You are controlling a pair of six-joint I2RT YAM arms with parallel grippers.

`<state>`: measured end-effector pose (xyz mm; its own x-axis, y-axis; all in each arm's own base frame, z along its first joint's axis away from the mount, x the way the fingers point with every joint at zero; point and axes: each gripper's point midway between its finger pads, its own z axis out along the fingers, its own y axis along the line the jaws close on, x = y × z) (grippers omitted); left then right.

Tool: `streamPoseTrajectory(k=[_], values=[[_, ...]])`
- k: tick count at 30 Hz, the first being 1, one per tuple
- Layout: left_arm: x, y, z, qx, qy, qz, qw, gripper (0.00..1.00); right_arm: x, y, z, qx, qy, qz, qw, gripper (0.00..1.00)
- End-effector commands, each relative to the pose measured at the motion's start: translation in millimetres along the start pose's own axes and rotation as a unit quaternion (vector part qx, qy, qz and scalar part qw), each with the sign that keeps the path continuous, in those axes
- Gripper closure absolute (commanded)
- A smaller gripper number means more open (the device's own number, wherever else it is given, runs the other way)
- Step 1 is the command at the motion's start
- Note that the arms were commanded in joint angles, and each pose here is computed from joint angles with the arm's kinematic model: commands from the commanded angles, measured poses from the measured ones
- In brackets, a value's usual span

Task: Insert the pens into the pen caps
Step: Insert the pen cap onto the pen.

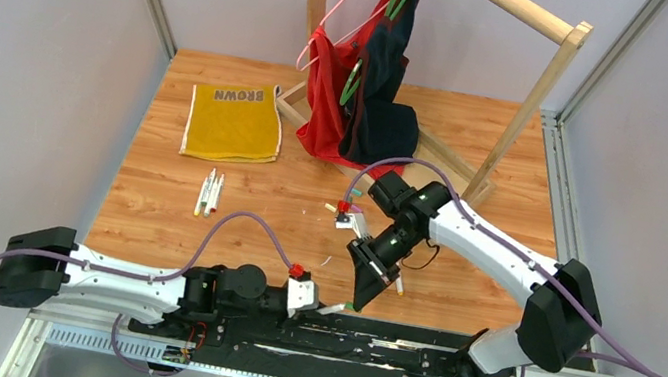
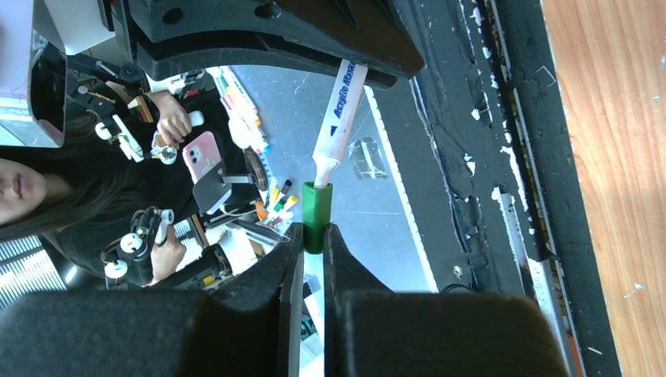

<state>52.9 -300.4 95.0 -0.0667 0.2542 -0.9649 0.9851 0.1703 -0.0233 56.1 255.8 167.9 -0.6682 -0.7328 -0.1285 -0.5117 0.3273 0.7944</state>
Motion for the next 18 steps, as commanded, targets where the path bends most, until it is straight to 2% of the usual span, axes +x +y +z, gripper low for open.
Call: streamPoseTrajectory(k=[1,18], values=[[-24.9,-4.5,4.8,0.000,-0.032,0.027,0.999,1.00,7.4,7.2,6.6,-0.017,0.020,0.002,1.000,1.00],[-33.3,-19.4,5.5,-0.024,-0.027,0.109,0.993,1.00,7.2,18.8,29.4,-0.074,0.075,0.037,0.994,1.00]])
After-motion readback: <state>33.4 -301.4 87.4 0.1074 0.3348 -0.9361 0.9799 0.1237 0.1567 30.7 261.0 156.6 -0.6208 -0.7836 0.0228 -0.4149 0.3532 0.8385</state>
